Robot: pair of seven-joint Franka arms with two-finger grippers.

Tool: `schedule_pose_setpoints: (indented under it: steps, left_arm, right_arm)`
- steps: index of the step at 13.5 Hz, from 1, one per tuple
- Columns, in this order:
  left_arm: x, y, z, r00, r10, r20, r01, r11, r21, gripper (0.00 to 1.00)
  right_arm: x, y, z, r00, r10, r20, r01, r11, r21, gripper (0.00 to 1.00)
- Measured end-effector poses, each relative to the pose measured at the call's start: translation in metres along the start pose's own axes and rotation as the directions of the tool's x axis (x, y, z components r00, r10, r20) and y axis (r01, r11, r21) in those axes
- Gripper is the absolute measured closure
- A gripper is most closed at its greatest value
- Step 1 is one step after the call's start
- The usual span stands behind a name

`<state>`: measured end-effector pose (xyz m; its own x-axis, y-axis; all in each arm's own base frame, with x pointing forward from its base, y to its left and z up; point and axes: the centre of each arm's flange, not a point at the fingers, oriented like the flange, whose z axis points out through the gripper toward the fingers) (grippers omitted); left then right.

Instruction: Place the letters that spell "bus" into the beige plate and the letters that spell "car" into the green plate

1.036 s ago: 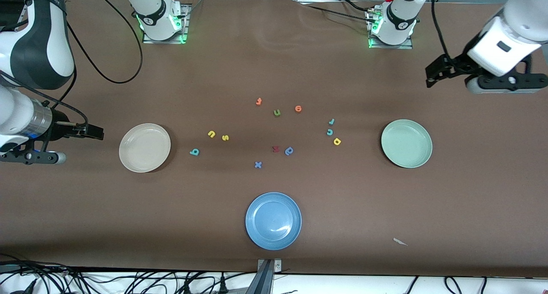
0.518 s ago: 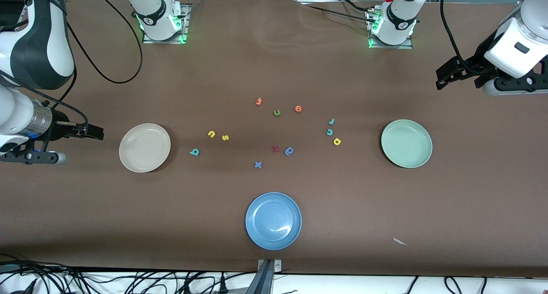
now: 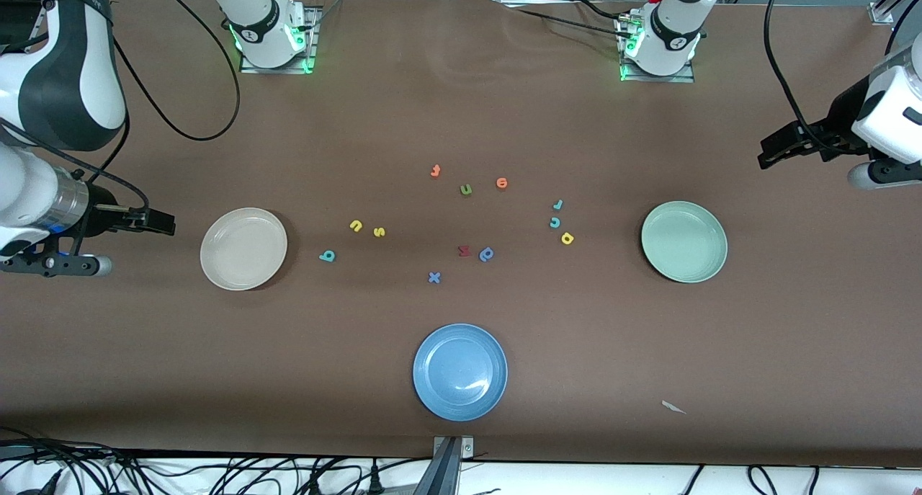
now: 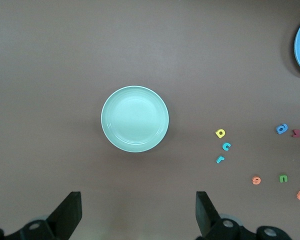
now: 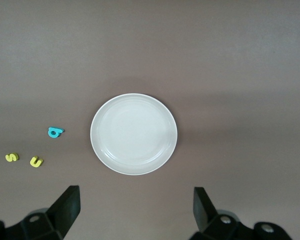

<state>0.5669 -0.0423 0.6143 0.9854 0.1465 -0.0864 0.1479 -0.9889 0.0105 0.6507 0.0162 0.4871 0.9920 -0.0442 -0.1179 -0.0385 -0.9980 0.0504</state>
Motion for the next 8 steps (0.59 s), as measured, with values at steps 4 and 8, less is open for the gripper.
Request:
schedule_pose_setpoints:
  steps: [4, 8]
  left_arm:
    - [-0.004, 0.015, 0.000, 1.000, 0.027, 0.000, -0.027, 1.000, 0.002, 0.00]
    - [-0.004, 0.024, 0.006, 0.999, 0.043, 0.012, -0.043, 0.999, 0.004, 0.00]
  right_arm:
    - [0.001, 0.000, 0.011, 1.000, 0.000, 0.021, 0.000, 1.000, -0.002, 0.00]
    - [0.007, -0.001, 0.059, 0.997, 0.001, 0.076, -0.001, 1.000, -0.011, 0.00]
